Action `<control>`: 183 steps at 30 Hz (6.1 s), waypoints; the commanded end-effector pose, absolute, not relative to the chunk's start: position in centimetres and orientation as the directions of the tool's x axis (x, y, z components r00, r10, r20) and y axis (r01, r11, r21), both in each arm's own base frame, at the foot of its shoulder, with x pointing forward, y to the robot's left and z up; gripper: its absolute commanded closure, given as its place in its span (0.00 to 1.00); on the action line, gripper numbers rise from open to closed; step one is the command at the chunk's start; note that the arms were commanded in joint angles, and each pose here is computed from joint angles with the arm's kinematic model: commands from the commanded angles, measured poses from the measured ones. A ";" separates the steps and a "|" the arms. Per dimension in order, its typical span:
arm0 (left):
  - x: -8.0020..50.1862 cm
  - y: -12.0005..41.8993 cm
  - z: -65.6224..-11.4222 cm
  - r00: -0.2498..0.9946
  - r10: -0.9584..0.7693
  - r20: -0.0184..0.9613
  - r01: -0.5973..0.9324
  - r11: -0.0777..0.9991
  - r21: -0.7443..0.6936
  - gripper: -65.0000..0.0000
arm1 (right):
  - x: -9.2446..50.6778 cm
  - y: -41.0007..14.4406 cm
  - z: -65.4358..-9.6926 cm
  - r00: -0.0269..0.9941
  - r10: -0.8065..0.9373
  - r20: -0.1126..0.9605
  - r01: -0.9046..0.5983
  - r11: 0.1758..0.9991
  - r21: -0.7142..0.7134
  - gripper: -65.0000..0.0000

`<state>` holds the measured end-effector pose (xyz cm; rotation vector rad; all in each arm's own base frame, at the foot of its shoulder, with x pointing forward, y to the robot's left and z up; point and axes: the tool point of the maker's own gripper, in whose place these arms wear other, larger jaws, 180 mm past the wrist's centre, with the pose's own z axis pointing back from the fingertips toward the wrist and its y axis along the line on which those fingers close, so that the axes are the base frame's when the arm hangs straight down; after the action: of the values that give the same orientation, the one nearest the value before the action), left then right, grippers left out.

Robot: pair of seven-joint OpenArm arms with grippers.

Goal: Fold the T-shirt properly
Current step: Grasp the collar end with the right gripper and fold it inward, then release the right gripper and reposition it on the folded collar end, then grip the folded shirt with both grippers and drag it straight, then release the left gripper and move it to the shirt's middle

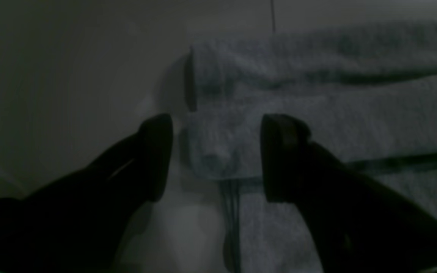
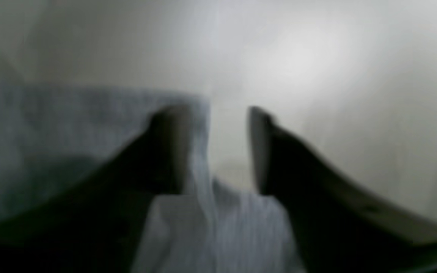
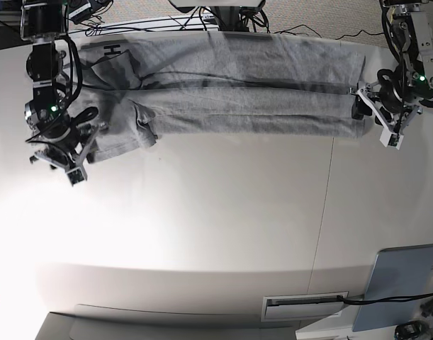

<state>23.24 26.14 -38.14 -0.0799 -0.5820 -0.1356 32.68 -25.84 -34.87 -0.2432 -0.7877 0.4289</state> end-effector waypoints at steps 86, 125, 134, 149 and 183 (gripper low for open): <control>24.0 26.6 -37.0 0.805 -0.114 0.583 0.153 0.988 -0.017 0.43 | 12.9 -14.0 -33.0 0.601 0.647 0.469 -0.707 0.704 -0.064 1.00; 21.4 27.9 -41.4 0.873 0.033 0.487 0.014 0.996 -0.094 0.42 | 17.5 -17.1 -31.3 0.549 0.681 0.485 -0.613 0.722 -0.320 0.59; 18.9 25.4 -43.9 0.917 0.116 0.381 0.008 0.951 -0.309 0.43 | 17.6 -17.1 -31.3 0.549 0.681 0.485 -0.613 0.722 -0.321 0.59; 18.3 23.4 -44.3 0.925 0.179 0.336 0.006 0.876 -0.483 1.00 | 17.8 -17.8 -31.2 0.544 0.700 0.462 -0.603 0.709 -0.365 0.59; 19.5 10.6 -32.4 0.778 0.101 0.620 0.223 0.878 -0.424 1.00 | 21.3 -26.8 -29.6 0.610 0.604 0.513 -0.332 0.782 -0.527 0.59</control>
<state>19.32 10.87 -33.19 -0.4903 -0.6557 -0.0623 20.70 -26.70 -30.64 -0.3836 -0.6989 0.5462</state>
